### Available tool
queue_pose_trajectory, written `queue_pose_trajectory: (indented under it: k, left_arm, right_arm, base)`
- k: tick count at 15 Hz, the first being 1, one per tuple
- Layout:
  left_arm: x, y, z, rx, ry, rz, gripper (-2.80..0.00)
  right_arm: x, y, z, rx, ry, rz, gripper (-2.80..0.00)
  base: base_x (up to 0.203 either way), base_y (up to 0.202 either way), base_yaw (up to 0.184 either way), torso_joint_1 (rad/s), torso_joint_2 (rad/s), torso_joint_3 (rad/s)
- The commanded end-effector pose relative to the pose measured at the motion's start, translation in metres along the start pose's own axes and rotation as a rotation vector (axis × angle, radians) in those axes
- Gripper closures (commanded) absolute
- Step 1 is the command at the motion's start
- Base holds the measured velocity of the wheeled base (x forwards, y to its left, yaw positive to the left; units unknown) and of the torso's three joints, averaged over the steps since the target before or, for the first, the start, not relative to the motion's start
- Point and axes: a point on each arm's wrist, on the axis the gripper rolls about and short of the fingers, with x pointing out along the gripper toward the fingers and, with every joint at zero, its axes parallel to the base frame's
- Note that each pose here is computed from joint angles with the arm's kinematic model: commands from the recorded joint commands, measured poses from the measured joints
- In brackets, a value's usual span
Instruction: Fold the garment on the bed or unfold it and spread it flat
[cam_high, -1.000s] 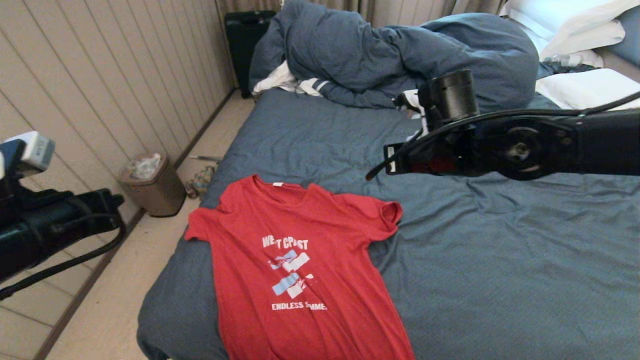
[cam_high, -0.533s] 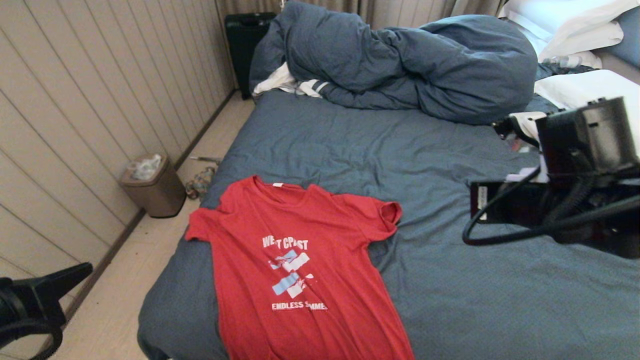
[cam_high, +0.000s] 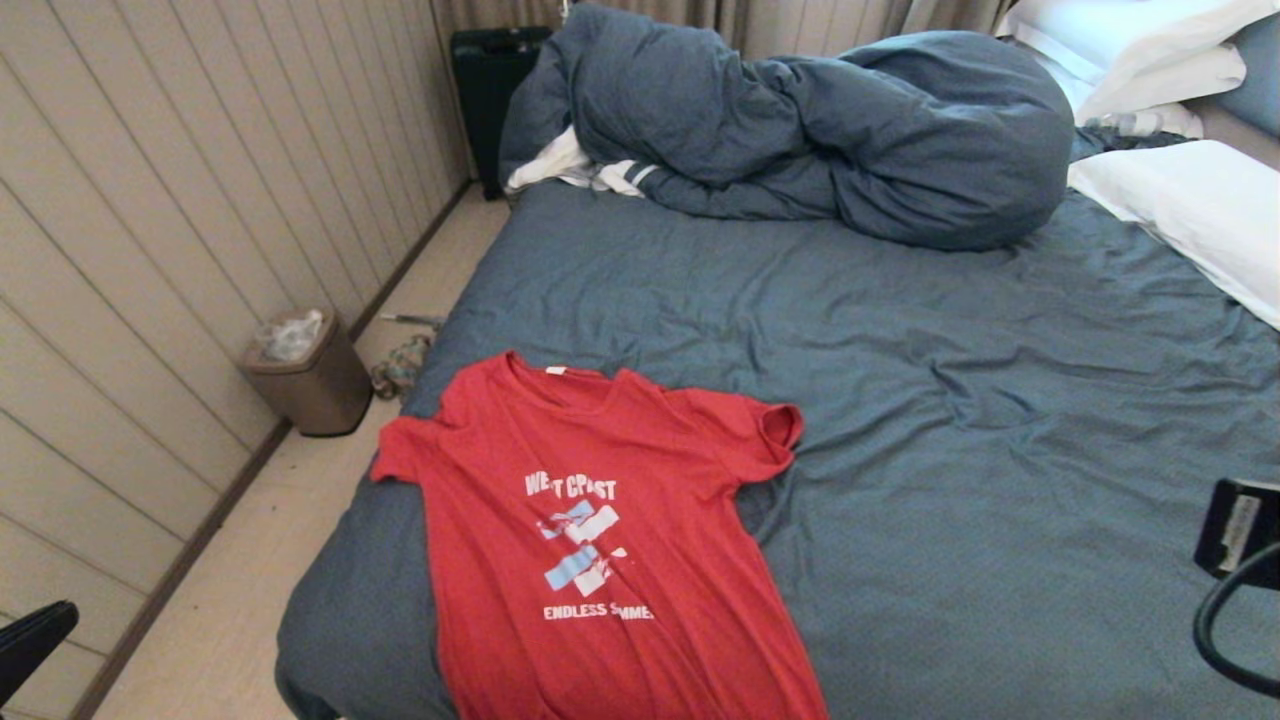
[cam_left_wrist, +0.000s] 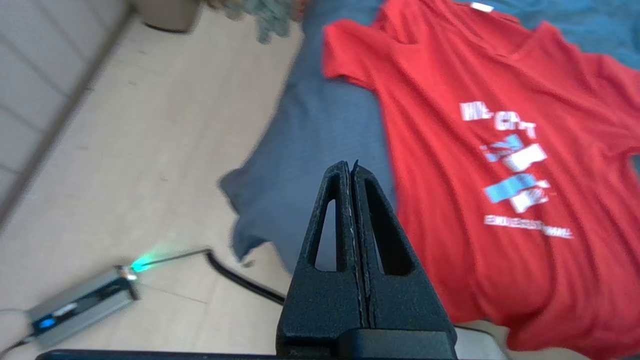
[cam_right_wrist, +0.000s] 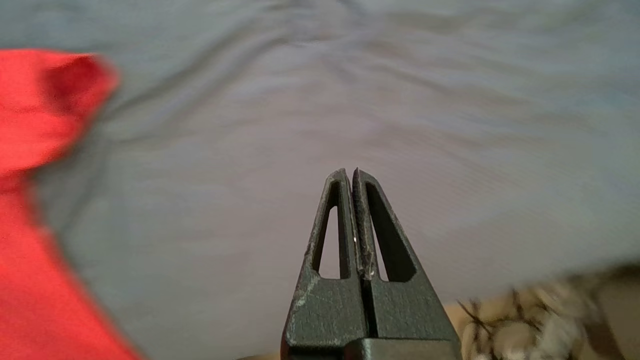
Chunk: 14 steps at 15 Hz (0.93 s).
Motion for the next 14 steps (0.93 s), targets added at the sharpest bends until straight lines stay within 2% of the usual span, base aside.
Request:
queue_pose_trajectory:
  k: [1,3,6,8,11,14]
  left_arm:
    - [-0.02,0.003,-0.006,0.004,-0.071,-0.003,0.0]
    - [-0.034,0.007,-0.021,0.015,-0.072,0.007,0.0]
    - [-0.036,0.014,-0.055,0.032,-0.049,0.053,0.0]
    - [-0.035,0.017,-0.069,0.038,-0.052,0.058,0.0]
    - [-0.037,0.018,-0.077,0.094,-0.108,0.066,0.0]
    - [-0.038,0.02,-0.088,0.125,-0.132,0.076,0.0]
  right_arm:
    - [-0.014,-0.024,-0.011,0.053,-0.043,-0.053,0.0]
    - [-0.02,-0.043,-0.027,0.095,-0.058,-0.142,0.0]
    - [-0.026,-0.061,-0.056,0.146,-0.072,-0.242,0.0]
    - [-0.032,-0.069,-0.072,0.172,-0.091,-0.27,0.0]
    - [-0.04,-0.078,-0.092,0.199,-0.133,-0.274,0.0]
    - [-0.042,-0.083,-0.108,0.201,-0.128,-0.369,0.0]
  base:
    - [0.0,0.0,0.0,0.0,0.0,0.0]
    - [0.0,0.0,0.0,0.0,0.0,0.0]
    - [0.0,0.0,0.0,0.0,0.0,0.0]
    - [0.0,0.0,0.0,0.0,0.0,0.0]
    - [0.0,0.0,0.0,0.0,0.0,0.0]
    - [0.0,0.0,0.0,0.0,0.0,0.0]
